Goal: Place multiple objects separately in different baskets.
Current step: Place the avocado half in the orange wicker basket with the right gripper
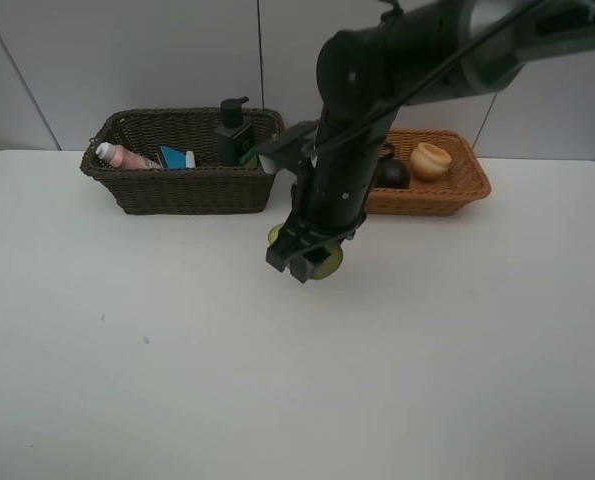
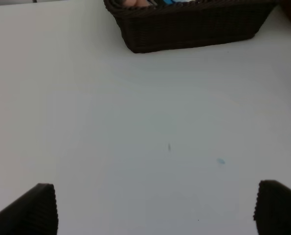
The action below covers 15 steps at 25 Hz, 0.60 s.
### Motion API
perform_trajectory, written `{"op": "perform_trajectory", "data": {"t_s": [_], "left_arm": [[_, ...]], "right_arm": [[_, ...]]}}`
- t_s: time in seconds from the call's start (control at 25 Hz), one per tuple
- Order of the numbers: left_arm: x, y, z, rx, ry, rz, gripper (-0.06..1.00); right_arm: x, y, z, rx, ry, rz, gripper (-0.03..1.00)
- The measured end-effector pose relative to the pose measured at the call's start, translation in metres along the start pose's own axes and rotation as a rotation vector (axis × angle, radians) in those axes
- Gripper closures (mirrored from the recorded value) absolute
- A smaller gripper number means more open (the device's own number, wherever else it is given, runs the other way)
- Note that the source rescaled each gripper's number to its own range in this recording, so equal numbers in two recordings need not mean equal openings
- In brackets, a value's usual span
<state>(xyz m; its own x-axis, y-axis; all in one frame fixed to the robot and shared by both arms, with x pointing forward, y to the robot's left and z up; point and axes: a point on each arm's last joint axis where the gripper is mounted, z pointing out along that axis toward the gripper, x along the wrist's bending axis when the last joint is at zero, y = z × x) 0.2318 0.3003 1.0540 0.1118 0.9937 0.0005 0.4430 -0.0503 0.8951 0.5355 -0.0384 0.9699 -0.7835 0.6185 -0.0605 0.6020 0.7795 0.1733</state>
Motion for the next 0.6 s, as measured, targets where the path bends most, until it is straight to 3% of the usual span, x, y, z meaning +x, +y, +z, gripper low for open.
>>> {"op": "perform_trajectory", "data": {"t_s": [0.16, 0.28, 0.48, 0.6], "left_arm": [[0.0, 0.0, 0.0, 0.0, 0.0, 0.0, -0.05], [0.0, 0.0, 0.0, 0.0, 0.0, 0.0, -0.05], [0.0, 0.0, 0.0, 0.0, 0.0, 0.0, -0.05], [0.0, 0.0, 0.0, 0.0, 0.0, 0.0, -0.05]], "right_arm": [[-0.045, 0.014, -0.036, -0.114, -0.08, 0.081, 0.7], [-0.105, 0.014, -0.042, -0.193, -0.141, 0.207, 0.7], [-0.2, -0.006, -0.021, -0.242, -0.226, 0.401, 0.7], [-0.232, -0.023, -0.004, -0.214, -0.231, 0.482, 0.7]]}}
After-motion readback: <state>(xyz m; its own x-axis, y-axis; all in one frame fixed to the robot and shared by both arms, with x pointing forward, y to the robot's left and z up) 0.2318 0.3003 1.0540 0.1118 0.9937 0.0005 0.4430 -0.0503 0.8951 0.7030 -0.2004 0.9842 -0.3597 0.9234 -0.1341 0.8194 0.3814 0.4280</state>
